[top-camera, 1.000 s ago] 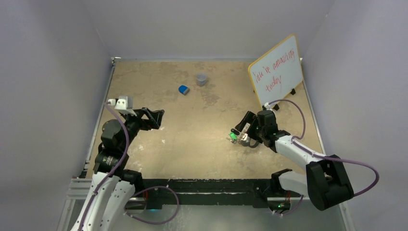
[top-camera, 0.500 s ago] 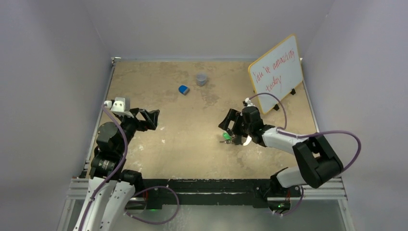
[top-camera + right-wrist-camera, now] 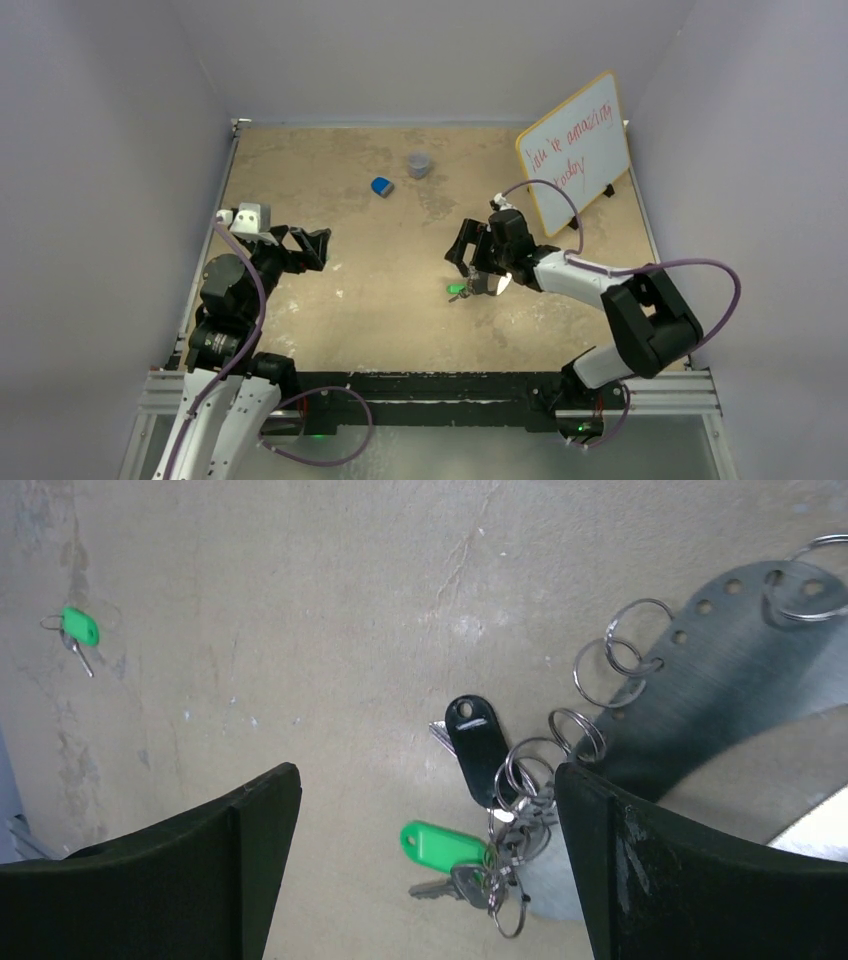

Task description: Remove the keys from the keyring

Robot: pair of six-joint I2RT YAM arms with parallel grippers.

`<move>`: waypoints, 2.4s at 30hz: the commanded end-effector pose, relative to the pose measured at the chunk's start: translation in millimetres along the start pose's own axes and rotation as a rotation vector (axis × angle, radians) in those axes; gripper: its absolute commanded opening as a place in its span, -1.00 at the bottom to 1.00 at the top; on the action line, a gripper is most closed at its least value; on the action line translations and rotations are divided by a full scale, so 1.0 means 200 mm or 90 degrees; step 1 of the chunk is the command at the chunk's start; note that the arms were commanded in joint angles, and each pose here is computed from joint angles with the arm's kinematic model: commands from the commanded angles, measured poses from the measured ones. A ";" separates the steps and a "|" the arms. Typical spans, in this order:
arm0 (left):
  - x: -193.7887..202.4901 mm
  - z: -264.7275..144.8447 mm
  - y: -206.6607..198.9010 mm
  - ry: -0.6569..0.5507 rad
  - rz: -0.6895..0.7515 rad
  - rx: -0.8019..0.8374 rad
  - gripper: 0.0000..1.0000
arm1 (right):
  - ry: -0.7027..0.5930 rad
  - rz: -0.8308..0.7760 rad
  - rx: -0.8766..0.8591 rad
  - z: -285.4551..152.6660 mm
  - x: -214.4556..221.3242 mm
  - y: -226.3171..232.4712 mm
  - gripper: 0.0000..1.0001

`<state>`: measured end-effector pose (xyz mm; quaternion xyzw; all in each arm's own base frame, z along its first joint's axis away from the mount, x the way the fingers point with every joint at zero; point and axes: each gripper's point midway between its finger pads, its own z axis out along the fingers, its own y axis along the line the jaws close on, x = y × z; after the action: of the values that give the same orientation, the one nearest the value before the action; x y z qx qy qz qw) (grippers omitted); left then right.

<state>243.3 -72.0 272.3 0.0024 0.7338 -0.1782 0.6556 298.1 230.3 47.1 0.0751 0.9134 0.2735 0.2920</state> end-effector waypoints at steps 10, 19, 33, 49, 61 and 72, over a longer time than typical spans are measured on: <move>-0.03 0.02 -0.08 0.001 0.001 0.057 0.85 | 0.010 -0.007 0.077 -0.15 0.11 -0.18 0.98; 0.06 0.09 -0.11 0.065 -0.008 0.083 0.80 | 0.014 -0.050 0.058 -0.02 0.09 -0.16 0.98; 0.21 0.16 -0.12 0.147 -0.046 0.100 0.77 | 0.076 -0.143 -0.040 0.25 0.09 0.08 0.98; 0.67 0.30 -0.54 0.313 -0.084 0.164 0.61 | 0.027 -0.131 -0.062 0.11 0.01 0.09 0.98; 0.93 0.41 -0.81 0.364 -0.028 0.192 0.61 | 0.036 -0.060 -0.029 0.06 0.03 -0.22 0.98; 1.14 0.52 -0.83 0.401 0.037 0.162 0.55 | -0.042 -0.113 -0.066 -0.07 -0.10 -0.12 0.98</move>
<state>248.5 -289.8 68.1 0.1587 0.8903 -0.2365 0.3554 311.1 200.8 43.7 0.0028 0.8944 0.2949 0.3362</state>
